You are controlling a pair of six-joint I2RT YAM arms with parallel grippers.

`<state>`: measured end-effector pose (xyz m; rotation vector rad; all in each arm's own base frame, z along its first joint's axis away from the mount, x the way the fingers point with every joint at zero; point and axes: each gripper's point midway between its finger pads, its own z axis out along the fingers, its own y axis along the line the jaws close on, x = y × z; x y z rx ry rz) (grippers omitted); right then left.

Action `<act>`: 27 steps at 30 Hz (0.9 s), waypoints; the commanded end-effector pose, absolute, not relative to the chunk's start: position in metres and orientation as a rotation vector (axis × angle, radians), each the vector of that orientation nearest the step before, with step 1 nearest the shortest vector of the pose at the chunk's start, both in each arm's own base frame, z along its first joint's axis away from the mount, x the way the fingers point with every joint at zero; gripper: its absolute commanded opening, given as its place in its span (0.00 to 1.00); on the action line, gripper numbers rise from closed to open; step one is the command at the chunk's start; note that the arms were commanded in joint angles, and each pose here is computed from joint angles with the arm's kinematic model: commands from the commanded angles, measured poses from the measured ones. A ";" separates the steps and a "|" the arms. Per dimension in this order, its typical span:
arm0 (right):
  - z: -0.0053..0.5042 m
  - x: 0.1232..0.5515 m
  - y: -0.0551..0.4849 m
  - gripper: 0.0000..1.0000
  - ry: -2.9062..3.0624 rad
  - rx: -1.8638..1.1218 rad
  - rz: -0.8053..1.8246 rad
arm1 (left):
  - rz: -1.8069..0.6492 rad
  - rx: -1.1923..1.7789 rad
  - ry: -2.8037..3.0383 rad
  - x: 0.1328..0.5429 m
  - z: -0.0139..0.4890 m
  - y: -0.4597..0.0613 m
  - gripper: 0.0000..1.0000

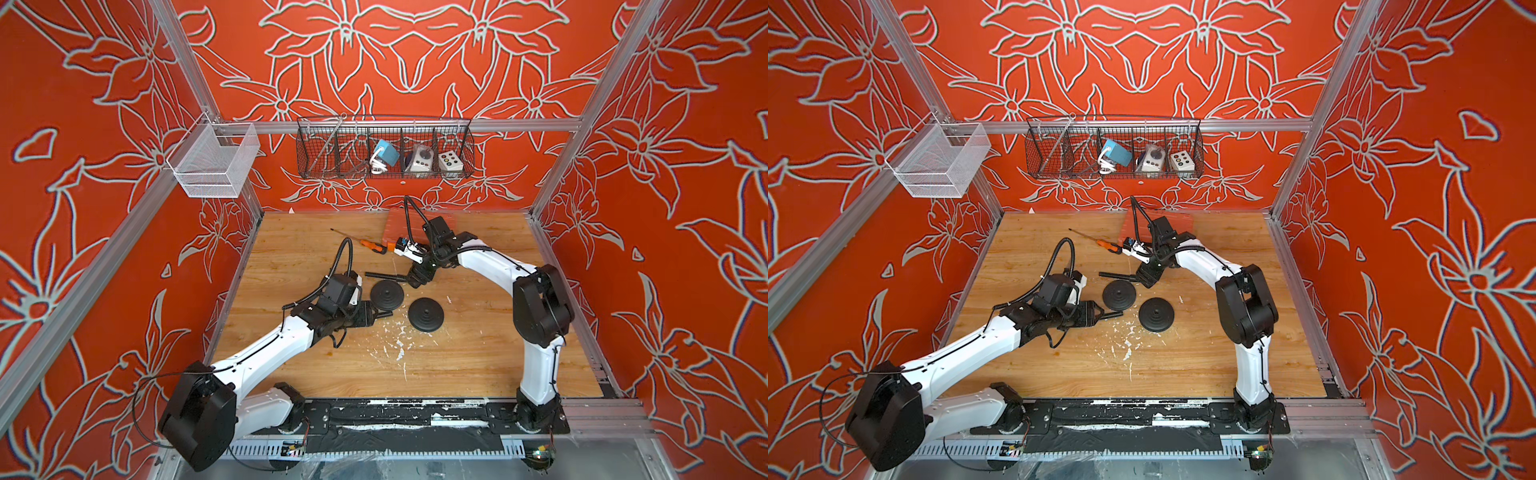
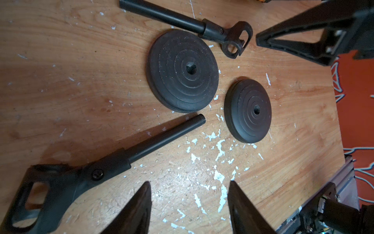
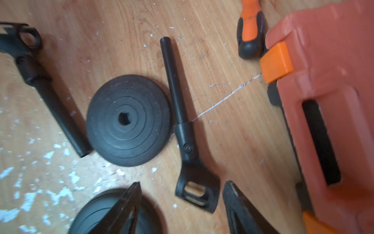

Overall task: Assemble a microphone stand
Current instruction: Pick up the microphone stand pole from the center of the board.

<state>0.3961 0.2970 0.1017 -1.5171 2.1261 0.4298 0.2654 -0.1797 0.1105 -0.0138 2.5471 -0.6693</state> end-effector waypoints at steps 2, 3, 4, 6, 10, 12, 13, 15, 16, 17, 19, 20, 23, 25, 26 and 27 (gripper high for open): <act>0.088 0.396 0.302 0.61 2.070 -1.682 0.405 | -0.666 -0.032 2.522 0.272 0.120 -0.179 0.59; 0.086 0.398 0.305 0.58 2.064 -1.691 0.416 | -0.671 -0.029 2.522 0.273 0.119 -0.180 0.59; 0.083 0.399 0.308 0.55 2.058 -1.700 0.423 | -0.671 -0.026 2.525 0.275 0.119 -0.181 0.59; 0.076 0.401 0.313 0.54 2.050 -1.725 0.414 | -0.670 -0.025 2.536 0.277 0.119 -0.183 0.59; 0.063 0.407 0.317 0.53 2.045 -1.761 0.393 | -0.680 -0.013 2.559 0.282 0.120 -0.189 0.59; 0.057 0.406 0.319 0.53 2.048 -1.779 0.406 | -0.681 -0.009 2.565 0.284 0.119 -0.191 0.59; 0.052 0.406 0.320 0.52 2.051 -1.788 0.407 | -0.679 -0.011 2.570 0.285 0.118 -0.192 0.59; 0.045 0.406 0.320 0.51 2.055 -1.802 0.404 | -0.677 -0.011 2.574 0.287 0.118 -0.193 0.59; 0.042 0.406 0.320 0.50 2.056 -1.810 0.398 | -0.673 -0.013 2.576 0.288 0.117 -0.193 0.59; 0.038 0.407 0.320 0.47 2.059 -1.814 0.386 | -0.668 -0.015 2.576 0.289 0.117 -0.193 0.59; 0.031 0.412 0.317 0.41 2.067 -1.820 0.351 | -0.665 -0.017 2.579 0.290 0.115 -0.193 0.59; 0.029 0.413 0.317 0.39 2.065 -1.824 0.336 | -0.665 -0.017 2.579 0.291 0.116 -0.194 0.59; 0.030 0.418 0.311 0.24 2.052 -1.842 0.264 | -0.659 -0.011 2.583 0.293 0.119 -0.194 0.59; 0.040 0.421 0.307 0.16 2.024 -1.842 0.209 | -0.652 -0.011 2.581 0.294 0.124 -0.193 0.58; 0.048 0.422 0.304 0.11 2.002 -1.840 0.181 | -0.649 -0.015 2.575 0.295 0.130 -0.193 0.59; 0.058 0.421 0.301 0.07 1.972 -1.833 0.153 | -0.652 -0.015 2.562 0.296 0.138 -0.193 0.59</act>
